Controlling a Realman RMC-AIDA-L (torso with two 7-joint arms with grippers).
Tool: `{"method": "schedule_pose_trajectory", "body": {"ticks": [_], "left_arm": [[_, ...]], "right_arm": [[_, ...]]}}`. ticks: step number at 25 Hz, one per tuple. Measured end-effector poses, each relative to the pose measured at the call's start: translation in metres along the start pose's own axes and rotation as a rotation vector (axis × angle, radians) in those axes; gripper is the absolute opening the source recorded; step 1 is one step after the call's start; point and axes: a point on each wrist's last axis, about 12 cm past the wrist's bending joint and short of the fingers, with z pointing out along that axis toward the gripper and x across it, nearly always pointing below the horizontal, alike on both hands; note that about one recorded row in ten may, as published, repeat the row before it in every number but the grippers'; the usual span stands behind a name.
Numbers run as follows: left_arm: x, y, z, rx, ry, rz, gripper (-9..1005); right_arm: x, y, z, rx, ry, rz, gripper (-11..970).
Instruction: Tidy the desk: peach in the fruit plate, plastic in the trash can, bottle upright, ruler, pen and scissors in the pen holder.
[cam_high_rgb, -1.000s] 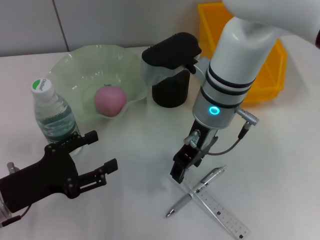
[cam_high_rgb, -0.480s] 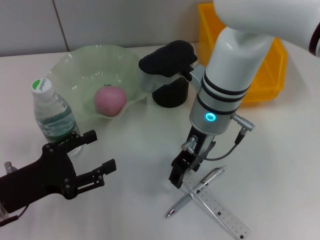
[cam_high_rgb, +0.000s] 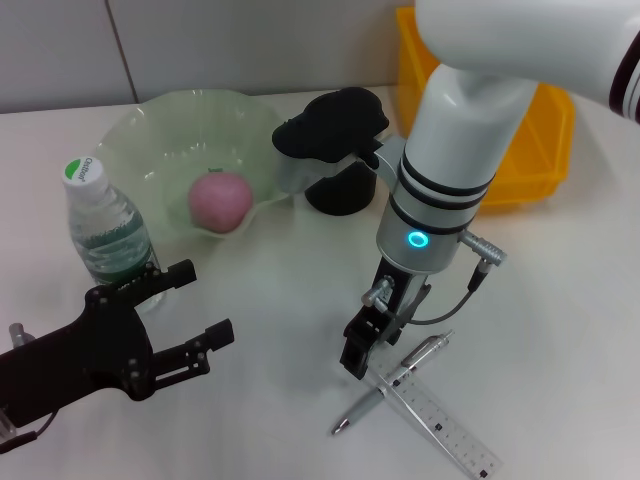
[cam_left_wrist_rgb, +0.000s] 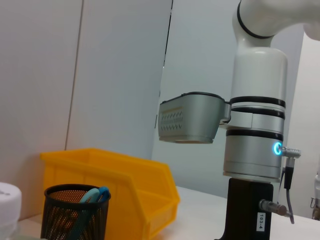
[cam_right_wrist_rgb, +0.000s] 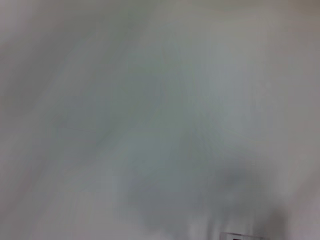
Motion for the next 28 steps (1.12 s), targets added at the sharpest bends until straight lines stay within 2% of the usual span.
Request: {"method": "schedule_pose_trajectory", "body": {"ticks": [17,23,28], "left_arm": [[-0.0016,0.0,-0.0033,0.009,-0.003,0.003,843],[-0.002,0.0,-0.0042,0.011,-0.004,0.004,843],[-0.0017,-0.0004,-0.0051,0.012,-0.004,0.002,843]], "right_arm": [[-0.0006,0.0027,0.0048,0.007,0.008,-0.015,599],[-0.0015,0.0038,0.0044,0.001,0.008,-0.015,414],[-0.0025,0.0049,0.0038,-0.004,0.007,-0.015,361]]}}
